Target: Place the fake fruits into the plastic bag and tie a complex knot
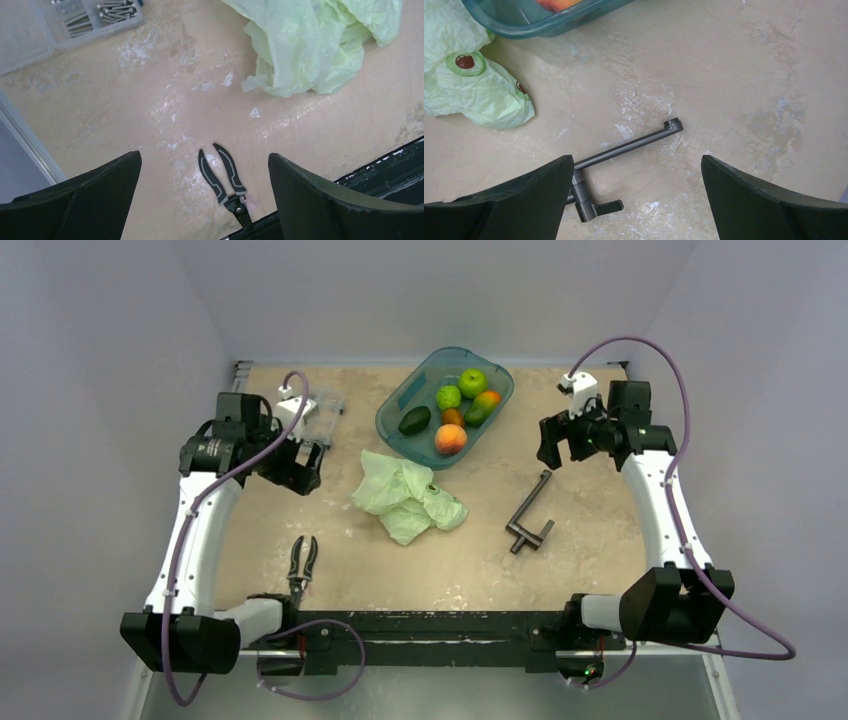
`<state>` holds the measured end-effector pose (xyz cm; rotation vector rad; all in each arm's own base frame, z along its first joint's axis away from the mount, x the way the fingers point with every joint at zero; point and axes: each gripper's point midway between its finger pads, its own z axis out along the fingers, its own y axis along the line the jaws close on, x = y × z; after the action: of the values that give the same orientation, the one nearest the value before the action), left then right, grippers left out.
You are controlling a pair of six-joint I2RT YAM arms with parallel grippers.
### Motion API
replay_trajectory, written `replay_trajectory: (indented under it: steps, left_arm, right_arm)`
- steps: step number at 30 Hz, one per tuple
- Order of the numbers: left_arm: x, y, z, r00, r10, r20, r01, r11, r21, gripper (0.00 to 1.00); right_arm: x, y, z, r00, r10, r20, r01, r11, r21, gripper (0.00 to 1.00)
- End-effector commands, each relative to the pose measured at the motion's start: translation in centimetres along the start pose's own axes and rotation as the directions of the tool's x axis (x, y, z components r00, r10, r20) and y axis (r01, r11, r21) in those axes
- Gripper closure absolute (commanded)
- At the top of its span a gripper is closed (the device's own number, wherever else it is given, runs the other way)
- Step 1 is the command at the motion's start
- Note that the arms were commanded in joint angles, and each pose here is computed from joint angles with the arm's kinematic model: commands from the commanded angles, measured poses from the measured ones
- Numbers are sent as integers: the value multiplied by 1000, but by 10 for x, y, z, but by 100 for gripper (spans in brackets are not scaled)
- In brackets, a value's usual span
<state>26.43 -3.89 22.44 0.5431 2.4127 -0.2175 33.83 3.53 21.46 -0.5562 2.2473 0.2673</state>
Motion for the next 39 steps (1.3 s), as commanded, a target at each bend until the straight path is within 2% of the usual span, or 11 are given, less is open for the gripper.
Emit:
replay_trajectory:
  steps: [1, 6, 11, 15, 19, 26, 29, 32, 33, 36, 39]
  left_arm:
    - [-30, -20, -1, 973, 202, 116, -211, 974, 76, 0]
    - [-52, -54, 18, 880, 411, 237, -451, 881, 145, 0]
    - [-63, -97, 53, 706, 613, 355, -691, 706, 154, 0]
    - [-44, -125, 96, 585, 737, 339, -810, 551, 198, 0]
    - [-44, -123, 152, 462, 848, 259, -885, 459, 75, 0]
    - [1, -121, 211, 365, 924, 111, -926, 348, 147, 4]
    - [8, -124, 208, 416, 905, 91, -899, 394, 191, 45]
    - [0, -148, 172, 567, 806, 169, -811, 509, 290, 90]
    - [-8, -158, 155, 624, 753, 210, -772, 552, 315, 100]
    - [-30, -187, 109, 766, 583, 270, -639, 647, 416, 100]
    - [-51, -204, 77, 862, 435, 259, -505, 712, 487, 100]
  right_arm:
    - [-11, 6, -8, 998, -55, 35, 56, 998, -28, 1]
    - [-2, 8, -2, 997, -73, 15, 74, 996, -51, 1]
    - [4, 9, 3, 996, -86, -3, 85, 994, -70, 1]
    - [5, 8, 4, 996, -92, -9, 91, 993, -69, 1]
    - [5, 12, 0, 993, -115, -7, 114, 989, -95, 1]
    - [3, 23, -11, 994, -113, 8, 113, 986, -124, 1]
    - [3, 24, -14, 993, -116, 18, 118, 986, -117, 1]
    - [-2, 35, -18, 992, -105, 71, 114, 983, -145, 1]
    - [-5, 40, -20, 990, -104, 99, 120, 980, -162, 1]
    - [-22, 57, -30, 974, -85, 210, 131, 968, -215, 1]
    - [-54, 84, -55, 922, -39, 386, 154, 950, -273, 1]
